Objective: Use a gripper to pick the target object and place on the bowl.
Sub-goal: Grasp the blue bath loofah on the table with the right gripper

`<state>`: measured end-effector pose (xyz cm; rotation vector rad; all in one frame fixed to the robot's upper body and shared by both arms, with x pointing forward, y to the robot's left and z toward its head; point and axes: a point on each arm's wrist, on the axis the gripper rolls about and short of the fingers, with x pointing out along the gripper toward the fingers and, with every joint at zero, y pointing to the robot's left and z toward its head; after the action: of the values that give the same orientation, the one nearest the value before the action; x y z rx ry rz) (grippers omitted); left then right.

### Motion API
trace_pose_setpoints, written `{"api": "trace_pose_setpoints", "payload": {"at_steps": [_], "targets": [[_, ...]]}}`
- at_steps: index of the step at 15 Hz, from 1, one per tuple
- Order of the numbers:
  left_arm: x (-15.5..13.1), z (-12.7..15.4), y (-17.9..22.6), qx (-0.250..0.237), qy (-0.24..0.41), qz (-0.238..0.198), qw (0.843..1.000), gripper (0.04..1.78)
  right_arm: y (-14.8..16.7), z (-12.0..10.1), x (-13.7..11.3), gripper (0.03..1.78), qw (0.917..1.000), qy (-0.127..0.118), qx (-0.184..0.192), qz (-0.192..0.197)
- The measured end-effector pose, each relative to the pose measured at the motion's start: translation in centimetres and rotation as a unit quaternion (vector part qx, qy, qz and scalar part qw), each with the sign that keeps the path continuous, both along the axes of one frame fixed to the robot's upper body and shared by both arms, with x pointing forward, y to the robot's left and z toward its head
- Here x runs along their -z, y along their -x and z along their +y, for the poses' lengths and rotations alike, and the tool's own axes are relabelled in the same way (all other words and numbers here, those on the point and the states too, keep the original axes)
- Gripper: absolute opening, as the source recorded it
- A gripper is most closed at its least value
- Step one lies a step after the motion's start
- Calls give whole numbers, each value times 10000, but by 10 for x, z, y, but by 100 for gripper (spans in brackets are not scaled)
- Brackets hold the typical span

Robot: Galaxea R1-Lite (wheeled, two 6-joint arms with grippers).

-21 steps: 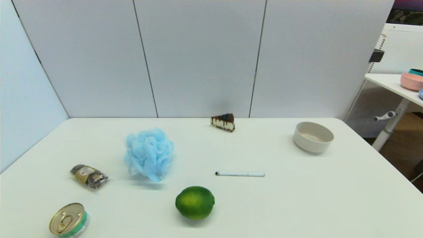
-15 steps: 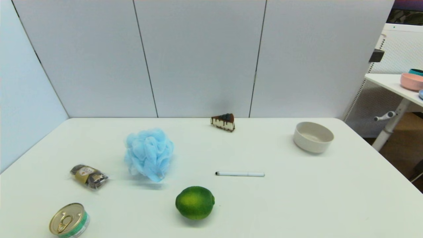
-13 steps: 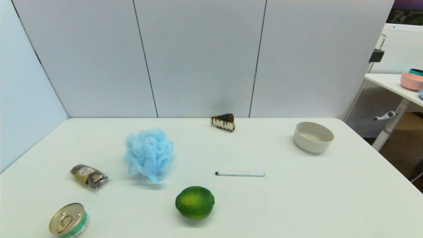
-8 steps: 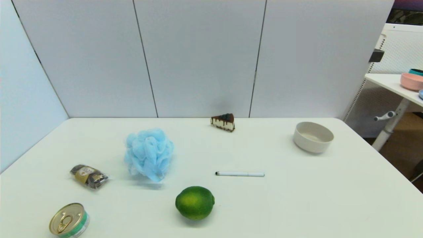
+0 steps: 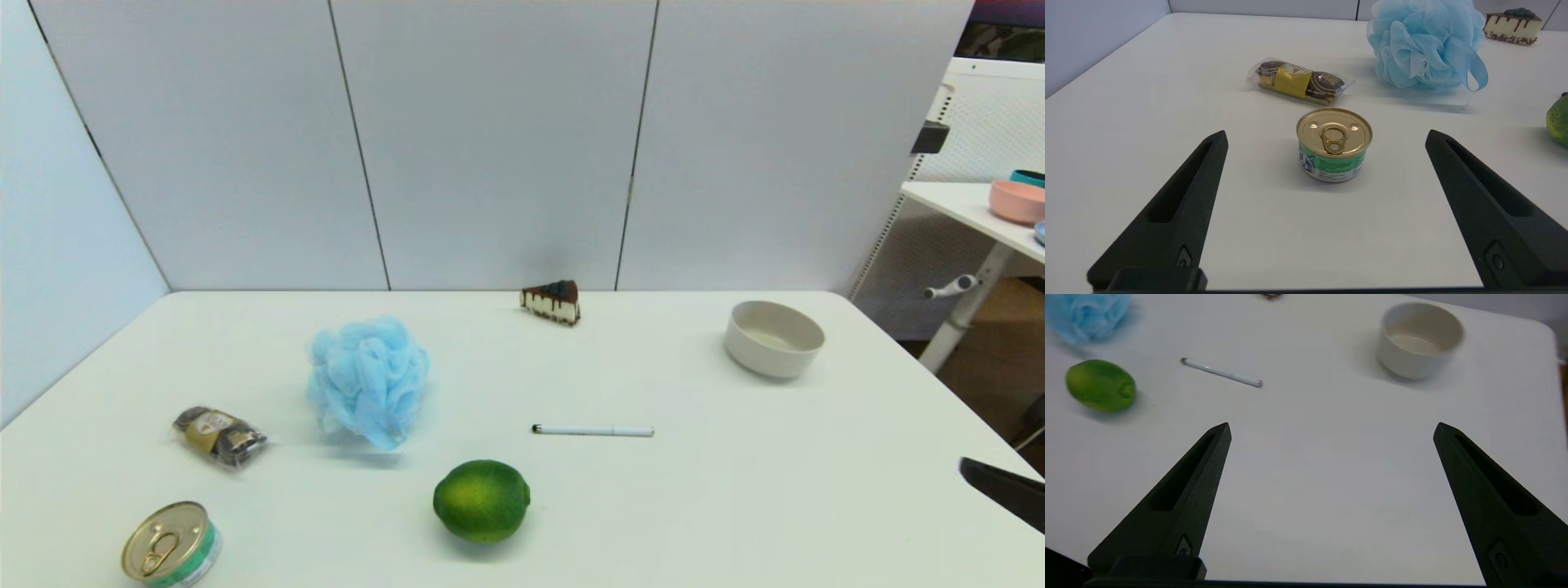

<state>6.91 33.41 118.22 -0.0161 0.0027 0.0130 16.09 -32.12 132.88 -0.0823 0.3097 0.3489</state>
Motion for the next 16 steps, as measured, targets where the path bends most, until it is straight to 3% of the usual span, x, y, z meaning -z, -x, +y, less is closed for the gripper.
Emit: {"api": "trace_pose_setpoints", "payload": {"at_steps": [3,7,10,16], "targets": [[0,0,0,-2,0,2,10000,171,-53,25,-16,171,9965,193,-724,379],[0,0,0,0,1,2,10000,171,-118,81,-13,171,9818,452,-1607,906],[0,0,0,0,1,0,10000,171,-154,127,-4,171,9701,591,-2070,1124],[0,0,0,0,0,2,10000,171,-213,216,0,171,9588,519,-2608,1003]]}}
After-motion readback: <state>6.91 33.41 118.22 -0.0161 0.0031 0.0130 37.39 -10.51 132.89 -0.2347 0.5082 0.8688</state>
